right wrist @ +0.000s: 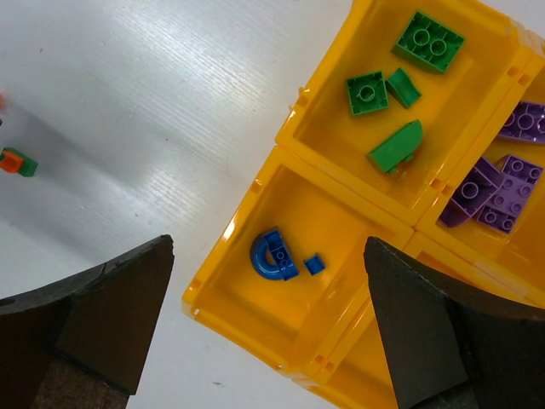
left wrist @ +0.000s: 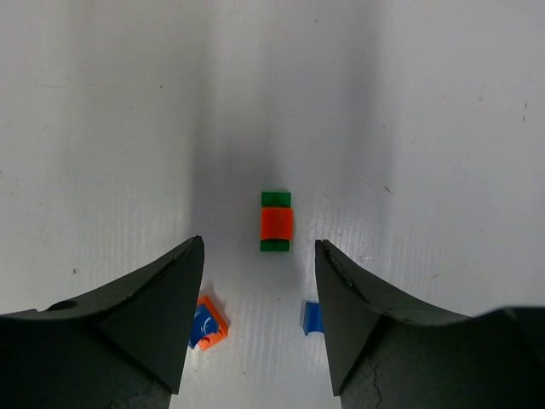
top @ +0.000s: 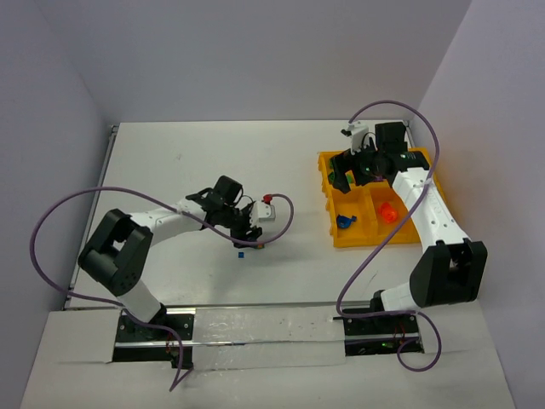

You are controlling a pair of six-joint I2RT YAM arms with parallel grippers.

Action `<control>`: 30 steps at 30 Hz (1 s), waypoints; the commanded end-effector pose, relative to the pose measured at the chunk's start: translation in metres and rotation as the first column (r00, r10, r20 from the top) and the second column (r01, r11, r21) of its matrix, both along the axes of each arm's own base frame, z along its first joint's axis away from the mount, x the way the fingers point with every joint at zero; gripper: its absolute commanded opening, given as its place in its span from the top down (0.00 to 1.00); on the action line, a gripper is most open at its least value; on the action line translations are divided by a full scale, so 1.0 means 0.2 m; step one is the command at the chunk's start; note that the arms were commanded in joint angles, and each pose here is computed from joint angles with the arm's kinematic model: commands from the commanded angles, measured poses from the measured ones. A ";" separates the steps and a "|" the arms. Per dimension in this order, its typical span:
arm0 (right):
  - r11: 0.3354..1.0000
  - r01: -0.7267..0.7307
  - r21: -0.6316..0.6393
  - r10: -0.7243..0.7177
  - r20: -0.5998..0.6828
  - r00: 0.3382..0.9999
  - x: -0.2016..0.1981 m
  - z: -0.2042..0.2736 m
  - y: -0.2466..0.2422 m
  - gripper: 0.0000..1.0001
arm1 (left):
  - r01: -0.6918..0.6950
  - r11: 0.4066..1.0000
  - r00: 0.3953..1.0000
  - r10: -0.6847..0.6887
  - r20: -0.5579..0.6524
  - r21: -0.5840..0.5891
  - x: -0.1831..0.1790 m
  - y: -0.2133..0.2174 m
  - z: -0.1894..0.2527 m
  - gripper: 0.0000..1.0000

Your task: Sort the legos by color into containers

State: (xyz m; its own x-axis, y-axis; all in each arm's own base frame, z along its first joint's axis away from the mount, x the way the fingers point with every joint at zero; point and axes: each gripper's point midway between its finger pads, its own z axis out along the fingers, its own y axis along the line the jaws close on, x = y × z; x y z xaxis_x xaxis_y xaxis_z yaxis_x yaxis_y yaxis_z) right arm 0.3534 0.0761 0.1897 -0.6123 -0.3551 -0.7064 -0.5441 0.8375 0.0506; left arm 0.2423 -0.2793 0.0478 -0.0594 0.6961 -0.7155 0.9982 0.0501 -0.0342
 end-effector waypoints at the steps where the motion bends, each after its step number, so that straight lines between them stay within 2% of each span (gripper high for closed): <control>1: 1.000 0.002 0.010 -0.002 0.040 0.999 0.06 0.08 0.00 0.00 | 0.068 0.997 0.997 -0.067 0.025 -0.031 0.02 -0.06 0.06 0.37; 9: 1.000 0.001 0.005 -0.001 0.024 1.000 0.07 0.04 -0.01 0.00 | 0.066 0.997 0.998 -0.066 -0.008 0.036 0.00 -0.06 0.01 0.43; 30: 1.000 0.004 0.017 -0.004 0.001 1.000 0.08 0.02 0.00 0.00 | 0.059 0.992 0.998 -0.058 -0.010 0.114 -0.02 -0.06 -0.08 0.49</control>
State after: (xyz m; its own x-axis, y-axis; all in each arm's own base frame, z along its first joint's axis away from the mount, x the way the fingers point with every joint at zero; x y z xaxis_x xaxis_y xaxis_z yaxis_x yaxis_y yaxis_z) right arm 0.3612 0.0752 0.1769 -0.6409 -0.3540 -0.6811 -0.5386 0.8396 0.0703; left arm 0.2301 -0.2816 0.0242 -0.0472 0.7835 -0.6196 0.9976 0.0050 -0.0695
